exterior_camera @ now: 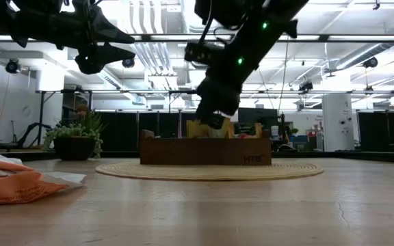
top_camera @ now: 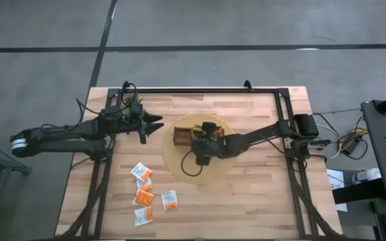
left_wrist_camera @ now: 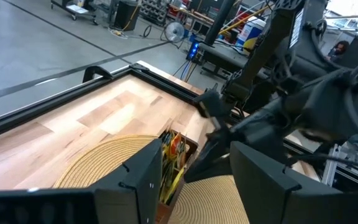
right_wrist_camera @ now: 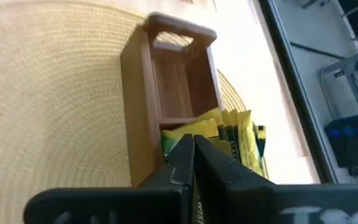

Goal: Pick & Place Tea
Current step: Put the yellow tea bag into the middle section of the wooden organizer

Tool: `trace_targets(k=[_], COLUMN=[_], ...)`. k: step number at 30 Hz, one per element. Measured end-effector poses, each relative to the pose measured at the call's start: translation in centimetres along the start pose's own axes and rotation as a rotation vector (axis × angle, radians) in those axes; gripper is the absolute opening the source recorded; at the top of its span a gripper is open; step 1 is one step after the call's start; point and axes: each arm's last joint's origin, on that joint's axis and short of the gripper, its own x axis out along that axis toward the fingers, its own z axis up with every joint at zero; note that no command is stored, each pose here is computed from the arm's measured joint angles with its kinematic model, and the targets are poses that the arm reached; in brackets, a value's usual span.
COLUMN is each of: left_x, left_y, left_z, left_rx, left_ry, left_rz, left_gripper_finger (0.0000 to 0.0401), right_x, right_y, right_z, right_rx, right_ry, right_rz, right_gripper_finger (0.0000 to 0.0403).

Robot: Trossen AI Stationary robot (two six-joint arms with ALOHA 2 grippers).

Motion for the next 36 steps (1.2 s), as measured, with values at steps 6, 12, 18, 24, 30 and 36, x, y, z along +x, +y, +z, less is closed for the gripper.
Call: trace_targets(k=[6,12,18,24,30,36], left_x=[0.0,0.0,0.0,0.0,0.0,0.0], left_y=[0.0,0.0,0.0,-0.1,-0.1,-0.1], left_z=[0.0,0.0,0.0,0.0,0.0,0.0], left_rx=[0.0,0.0,0.0,0.001,0.001,0.0], left_ry=[0.0,0.0,-0.002,-0.004,-0.004,0.002], left_rz=[-0.002,-0.002,-0.003,-0.004,-0.005,-0.003], left_gripper_finger=[0.0183,0.0183,0.0183,0.0183,0.0183,0.0183], right_x=[-1.3,-0.6,1.5,3.1,2.1,-0.4], right_y=[0.2,0.3,0.8,1.2,0.7,0.2], right_z=[0.4,0.0,-1.0,-1.5,-0.6,0.5], right_rx=[-0.005,-0.013,-0.03,-0.044,-0.034,-0.028], right_ry=[-0.031,-0.006,0.043,0.079,0.06,0.05], right_rz=[-0.027,-0.064,-0.102,-0.025,0.02,0.035], right_gripper_finger=[0.0008,0.0008,0.0008,0.0008,0.0008,0.0008])
